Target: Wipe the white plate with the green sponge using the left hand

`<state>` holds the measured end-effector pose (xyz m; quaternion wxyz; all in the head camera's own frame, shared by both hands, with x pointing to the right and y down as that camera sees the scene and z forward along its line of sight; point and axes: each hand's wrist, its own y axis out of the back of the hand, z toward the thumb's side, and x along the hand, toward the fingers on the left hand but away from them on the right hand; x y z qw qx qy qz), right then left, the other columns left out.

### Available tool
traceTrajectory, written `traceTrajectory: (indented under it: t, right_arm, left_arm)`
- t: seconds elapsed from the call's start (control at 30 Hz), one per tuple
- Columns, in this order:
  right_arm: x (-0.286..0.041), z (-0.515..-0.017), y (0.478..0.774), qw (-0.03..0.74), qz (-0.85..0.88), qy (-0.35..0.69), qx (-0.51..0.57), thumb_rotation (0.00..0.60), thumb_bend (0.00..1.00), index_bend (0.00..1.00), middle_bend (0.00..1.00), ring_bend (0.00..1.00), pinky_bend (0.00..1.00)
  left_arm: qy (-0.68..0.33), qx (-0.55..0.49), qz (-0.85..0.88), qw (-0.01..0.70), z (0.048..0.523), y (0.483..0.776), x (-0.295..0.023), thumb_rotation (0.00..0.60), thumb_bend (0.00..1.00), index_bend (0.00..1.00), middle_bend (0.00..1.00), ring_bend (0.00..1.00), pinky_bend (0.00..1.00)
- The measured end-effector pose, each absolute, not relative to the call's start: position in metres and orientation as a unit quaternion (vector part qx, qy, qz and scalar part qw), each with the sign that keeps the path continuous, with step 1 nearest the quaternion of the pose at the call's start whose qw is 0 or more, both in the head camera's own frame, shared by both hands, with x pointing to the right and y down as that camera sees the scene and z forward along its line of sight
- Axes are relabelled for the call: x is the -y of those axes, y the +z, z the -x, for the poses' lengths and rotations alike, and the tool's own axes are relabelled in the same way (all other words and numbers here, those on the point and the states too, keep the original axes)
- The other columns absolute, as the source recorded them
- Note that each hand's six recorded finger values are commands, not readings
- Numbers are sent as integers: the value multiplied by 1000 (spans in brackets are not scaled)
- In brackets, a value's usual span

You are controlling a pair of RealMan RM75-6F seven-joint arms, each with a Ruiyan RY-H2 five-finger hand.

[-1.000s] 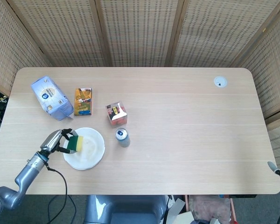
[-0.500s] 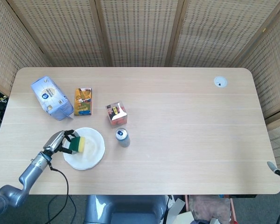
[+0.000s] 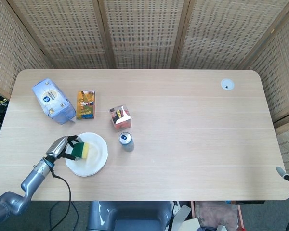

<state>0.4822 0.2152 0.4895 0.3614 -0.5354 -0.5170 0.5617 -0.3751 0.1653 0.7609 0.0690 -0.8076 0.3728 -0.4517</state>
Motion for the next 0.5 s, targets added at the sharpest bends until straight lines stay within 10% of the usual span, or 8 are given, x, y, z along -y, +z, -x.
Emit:
traceTrajectory:
  t: [0.5]
  right_arm:
    - [-215, -482, 491, 361, 536, 564, 514, 600, 0, 0, 0, 0, 0]
  left_arm:
    - [-446, -373, 811, 60, 359, 757, -155, 600, 43, 468, 441, 307, 396]
